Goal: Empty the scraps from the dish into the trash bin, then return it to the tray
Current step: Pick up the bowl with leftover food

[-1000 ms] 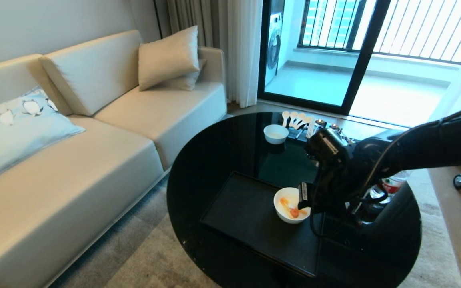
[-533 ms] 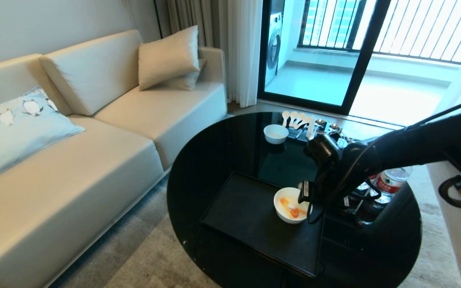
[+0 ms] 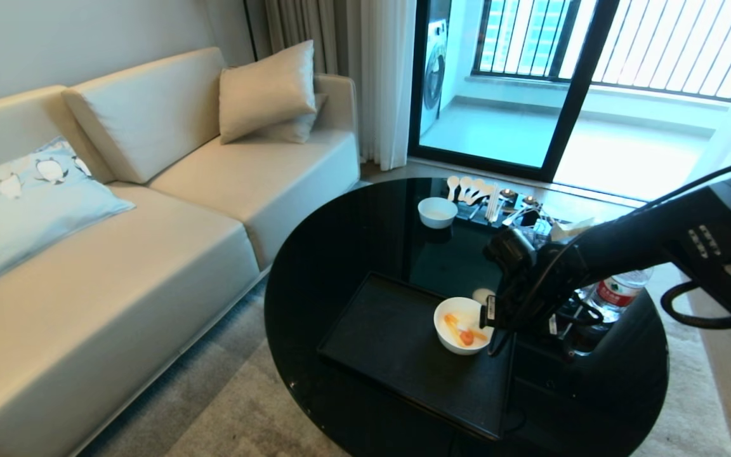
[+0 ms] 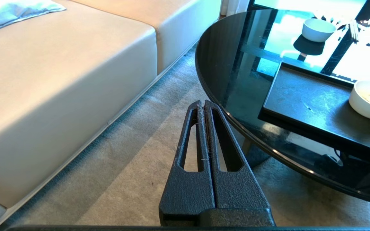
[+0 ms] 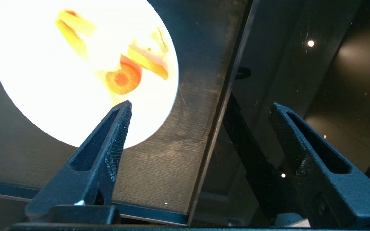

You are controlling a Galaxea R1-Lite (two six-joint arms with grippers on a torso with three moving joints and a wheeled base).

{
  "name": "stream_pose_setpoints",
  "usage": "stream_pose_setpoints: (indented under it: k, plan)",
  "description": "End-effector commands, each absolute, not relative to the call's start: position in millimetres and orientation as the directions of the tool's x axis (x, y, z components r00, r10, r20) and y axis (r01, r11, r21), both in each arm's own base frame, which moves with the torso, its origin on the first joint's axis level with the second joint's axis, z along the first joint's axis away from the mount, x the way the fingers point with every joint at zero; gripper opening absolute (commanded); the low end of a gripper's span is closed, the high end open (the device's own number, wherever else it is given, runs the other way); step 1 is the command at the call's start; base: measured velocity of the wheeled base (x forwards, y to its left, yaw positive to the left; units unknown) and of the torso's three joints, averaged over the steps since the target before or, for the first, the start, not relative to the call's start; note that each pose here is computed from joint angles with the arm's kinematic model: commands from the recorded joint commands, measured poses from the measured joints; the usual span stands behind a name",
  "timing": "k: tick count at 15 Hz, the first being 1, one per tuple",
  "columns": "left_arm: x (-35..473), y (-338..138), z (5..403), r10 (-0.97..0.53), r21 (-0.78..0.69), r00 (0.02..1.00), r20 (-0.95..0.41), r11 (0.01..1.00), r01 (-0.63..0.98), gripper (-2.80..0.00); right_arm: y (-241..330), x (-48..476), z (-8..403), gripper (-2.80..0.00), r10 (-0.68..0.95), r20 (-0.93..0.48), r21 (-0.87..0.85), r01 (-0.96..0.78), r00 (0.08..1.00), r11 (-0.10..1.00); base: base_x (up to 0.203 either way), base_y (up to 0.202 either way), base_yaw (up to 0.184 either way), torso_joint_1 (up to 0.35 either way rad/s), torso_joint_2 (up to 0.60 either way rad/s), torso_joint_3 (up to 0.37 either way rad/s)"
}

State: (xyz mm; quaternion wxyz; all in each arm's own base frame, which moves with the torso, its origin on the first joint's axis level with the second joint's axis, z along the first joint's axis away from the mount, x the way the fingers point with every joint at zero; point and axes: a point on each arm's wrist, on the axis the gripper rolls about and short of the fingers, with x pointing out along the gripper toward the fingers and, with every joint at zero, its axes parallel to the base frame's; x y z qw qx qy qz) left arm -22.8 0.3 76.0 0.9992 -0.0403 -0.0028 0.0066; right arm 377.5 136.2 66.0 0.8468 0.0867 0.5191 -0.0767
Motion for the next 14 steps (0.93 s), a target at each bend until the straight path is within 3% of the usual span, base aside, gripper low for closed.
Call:
stream_pose_setpoints:
  k: [1, 14]
  plan:
    - [-23, 0, 76, 0.014, -0.081, 1.000, 0.006, 0.997, -0.013, -2.80, 133, 374, 64, 0.00, -0.049, -0.899, 0.057, 0.228, 0.436, 0.972, 0.000, 0.000, 0.000, 0.000, 0.00, 0.000]
    - [-23, 0, 76, 0.014, -0.081, 1.000, 0.006, 0.997, -0.013, -2.80, 124, 371, 56, 0.00, -0.107, -0.905, 0.006, 0.264, 0.413, 0.965, 0.000, 0.000, 0.000, 0.000, 0.00, 0.000]
